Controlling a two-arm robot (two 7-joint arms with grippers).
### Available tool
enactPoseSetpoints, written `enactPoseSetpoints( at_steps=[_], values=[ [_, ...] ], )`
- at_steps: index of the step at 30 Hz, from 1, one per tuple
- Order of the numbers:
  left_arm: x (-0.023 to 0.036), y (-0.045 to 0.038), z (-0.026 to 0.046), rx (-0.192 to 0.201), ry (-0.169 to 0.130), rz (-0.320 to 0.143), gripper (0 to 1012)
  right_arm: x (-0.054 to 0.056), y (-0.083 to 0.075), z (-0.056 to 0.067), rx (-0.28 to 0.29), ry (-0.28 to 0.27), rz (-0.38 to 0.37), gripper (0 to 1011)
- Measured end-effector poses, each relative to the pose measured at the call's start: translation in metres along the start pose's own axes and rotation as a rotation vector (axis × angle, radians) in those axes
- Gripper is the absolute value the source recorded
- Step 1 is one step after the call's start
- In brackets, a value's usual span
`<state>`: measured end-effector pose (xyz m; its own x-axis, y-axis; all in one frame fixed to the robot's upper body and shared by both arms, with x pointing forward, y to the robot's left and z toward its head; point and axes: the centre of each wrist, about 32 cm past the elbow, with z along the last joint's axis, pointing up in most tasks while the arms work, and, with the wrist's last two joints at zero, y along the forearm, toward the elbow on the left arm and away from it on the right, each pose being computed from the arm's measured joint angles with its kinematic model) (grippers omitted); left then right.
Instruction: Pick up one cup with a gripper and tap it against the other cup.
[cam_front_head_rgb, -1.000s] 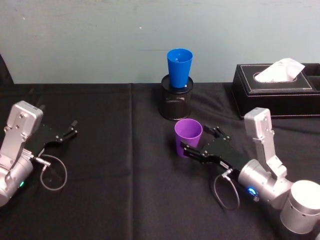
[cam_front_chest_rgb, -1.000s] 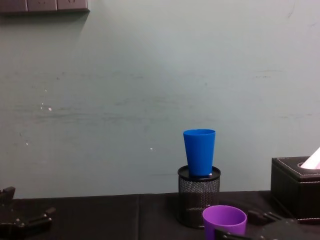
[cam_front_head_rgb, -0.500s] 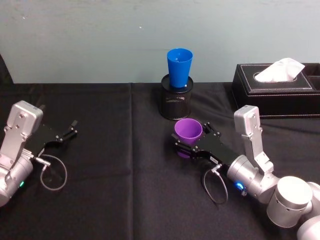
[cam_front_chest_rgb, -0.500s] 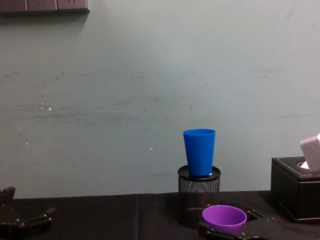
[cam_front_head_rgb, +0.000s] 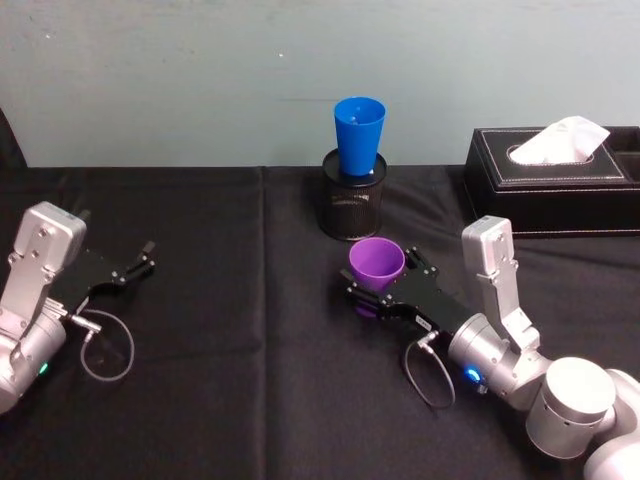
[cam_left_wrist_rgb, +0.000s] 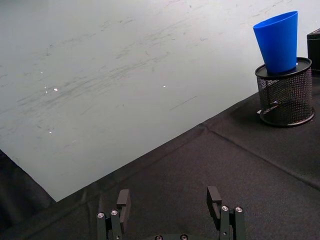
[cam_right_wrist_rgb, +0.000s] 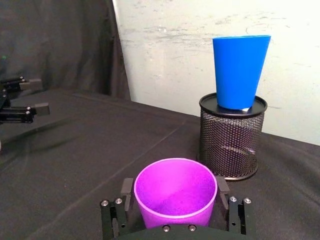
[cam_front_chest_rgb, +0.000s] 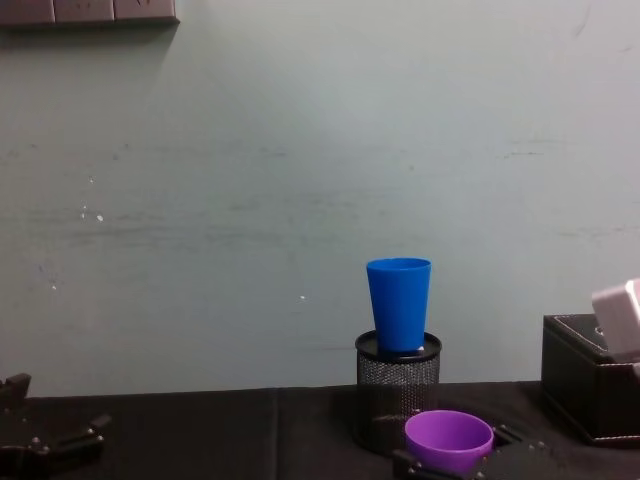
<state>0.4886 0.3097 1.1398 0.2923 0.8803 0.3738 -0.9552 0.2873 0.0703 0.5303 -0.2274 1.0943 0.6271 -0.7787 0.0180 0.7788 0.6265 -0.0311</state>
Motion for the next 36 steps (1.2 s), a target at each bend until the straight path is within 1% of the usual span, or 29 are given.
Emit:
enactPoseSetpoints(
  at_steps=[4, 5, 7, 8, 13, 15, 19, 24, 26, 27, 31, 33, 34, 35, 36],
  values=[
    [0.0000, 0.0000, 0.0000, 0.000, 0.000, 0.000, 1000, -0.001, 0.000, -0.001, -0.007, -0.007, 0.001, 964],
    [0.0000, 0.0000, 0.0000, 0.000, 0.000, 0.000, 1000, -0.002, 0.000, -0.002, -0.014, -0.007, 0.002, 927],
    [0.0000, 0.0000, 0.0000, 0.000, 0.000, 0.000, 1000, -0.002, 0.000, -0.002, -0.021, -0.007, 0.002, 892],
    [0.0000, 0.0000, 0.0000, 0.000, 0.000, 0.000, 1000, -0.002, 0.000, -0.002, -0.024, -0.006, 0.002, 841],
    [0.0000, 0.0000, 0.0000, 0.000, 0.000, 0.000, 1000, -0.002, 0.001, -0.002, -0.032, -0.006, -0.002, 751],
    [0.0000, 0.0000, 0.0000, 0.000, 0.000, 0.000, 1000, -0.003, 0.001, -0.001, -0.033, -0.007, -0.002, 743],
    [0.0000, 0.0000, 0.0000, 0.000, 0.000, 0.000, 1000, -0.004, 0.001, 0.006, -0.021, -0.012, -0.003, 731],
    [0.0000, 0.0000, 0.0000, 0.000, 0.000, 0.000, 1000, -0.004, -0.001, 0.018, -0.009, -0.017, -0.013, 731],
    [0.0000, 0.0000, 0.0000, 0.000, 0.000, 0.000, 1000, -0.003, -0.002, 0.027, -0.010, -0.012, -0.015, 731],
    [0.0000, 0.0000, 0.0000, 0.000, 0.000, 0.000, 1000, -0.004, -0.002, 0.033, -0.012, -0.009, -0.019, 731],
    [0.0000, 0.0000, 0.0000, 0.000, 0.000, 0.000, 1000, -0.005, -0.002, 0.051, -0.014, 0.002, -0.026, 731],
    [0.0000, 0.0000, 0.0000, 0.000, 0.000, 0.000, 1000, -0.008, -0.004, 0.071, -0.018, 0.022, -0.034, 731],
    [0.0000, 0.0000, 0.0000, 0.000, 0.000, 0.000, 1000, -0.008, -0.004, 0.071, -0.018, 0.022, -0.034, 731],
    [0.0000, 0.0000, 0.0000, 0.000, 0.000, 0.000, 1000, -0.009, -0.004, 0.080, -0.020, 0.034, -0.038, 731],
    [0.0000, 0.0000, 0.0000, 0.000, 0.000, 0.000, 1000, -0.010, -0.005, 0.085, -0.021, 0.039, -0.039, 731]
  ],
)
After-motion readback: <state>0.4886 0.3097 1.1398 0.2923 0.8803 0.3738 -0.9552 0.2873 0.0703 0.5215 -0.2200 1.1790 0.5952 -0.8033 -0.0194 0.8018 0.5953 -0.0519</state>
